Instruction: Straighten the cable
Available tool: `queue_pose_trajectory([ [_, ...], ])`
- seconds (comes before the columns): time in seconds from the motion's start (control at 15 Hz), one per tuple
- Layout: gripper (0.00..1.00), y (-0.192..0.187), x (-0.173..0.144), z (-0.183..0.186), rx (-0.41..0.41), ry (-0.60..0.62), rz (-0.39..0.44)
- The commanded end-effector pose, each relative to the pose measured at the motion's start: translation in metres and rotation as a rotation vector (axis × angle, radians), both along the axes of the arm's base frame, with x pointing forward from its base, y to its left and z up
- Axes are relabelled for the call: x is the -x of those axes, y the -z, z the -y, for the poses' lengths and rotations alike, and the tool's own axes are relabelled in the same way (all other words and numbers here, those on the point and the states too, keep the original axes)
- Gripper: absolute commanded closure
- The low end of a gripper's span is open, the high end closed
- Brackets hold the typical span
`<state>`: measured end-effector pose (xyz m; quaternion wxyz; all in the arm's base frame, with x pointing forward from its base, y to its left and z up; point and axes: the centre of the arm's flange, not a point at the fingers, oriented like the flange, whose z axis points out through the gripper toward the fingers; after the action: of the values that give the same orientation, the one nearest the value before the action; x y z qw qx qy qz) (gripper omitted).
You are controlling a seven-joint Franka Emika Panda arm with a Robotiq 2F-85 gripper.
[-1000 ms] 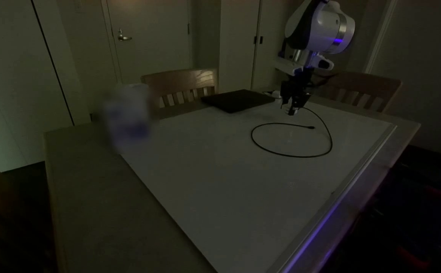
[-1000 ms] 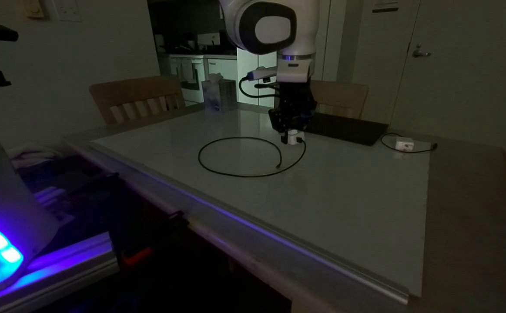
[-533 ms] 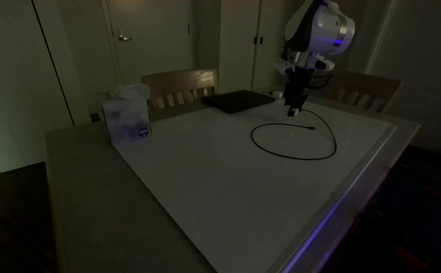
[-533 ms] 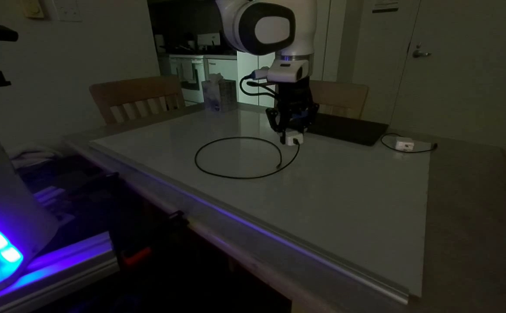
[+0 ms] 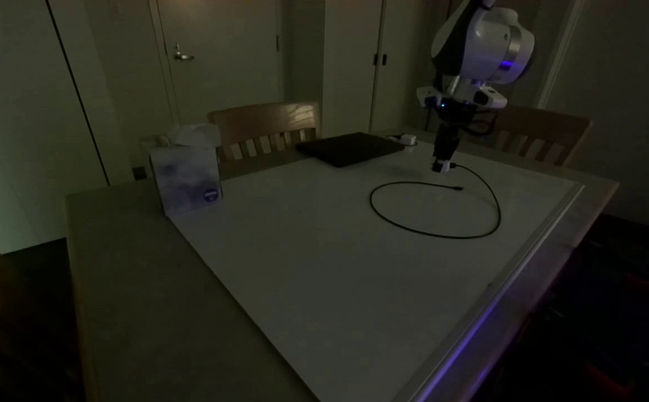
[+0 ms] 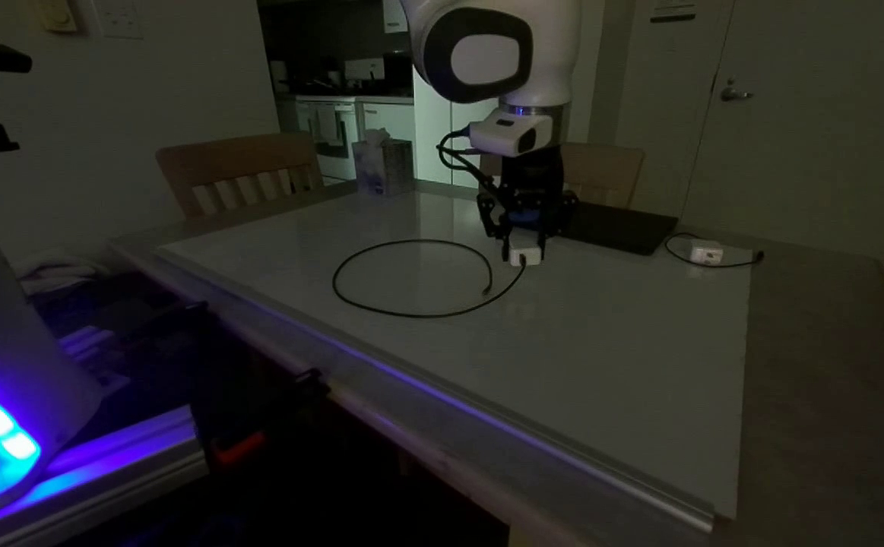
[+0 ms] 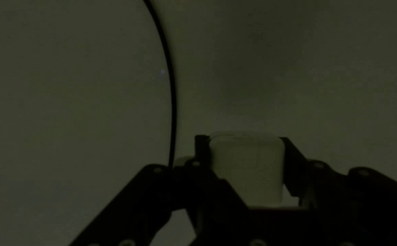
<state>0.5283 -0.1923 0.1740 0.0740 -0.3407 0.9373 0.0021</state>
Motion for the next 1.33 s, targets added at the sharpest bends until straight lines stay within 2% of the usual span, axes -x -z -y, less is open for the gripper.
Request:
queue_pose_trajectory([
  [0.0, 0.48, 0.0, -0.001, -0.003, -0.001, -0.005, 0.0],
  [0.07, 0.73, 0.004, -0.007, -0.007, 0.038, 0.042, -0.015],
  [0.27, 0.73, 0.011, -0.017, 0.0, 0.062, 0.25, -0.021],
  [0.53, 0.73, 0.024, -0.02, 0.023, 0.043, 0.496, -0.027],
  [0.93, 0.73, 0.029, 0.005, 0.076, 0.049, 0.858, -0.027],
  [1.27, 0.73, 0.035, 0.025, 0.106, 0.028, 1.156, -0.02],
])
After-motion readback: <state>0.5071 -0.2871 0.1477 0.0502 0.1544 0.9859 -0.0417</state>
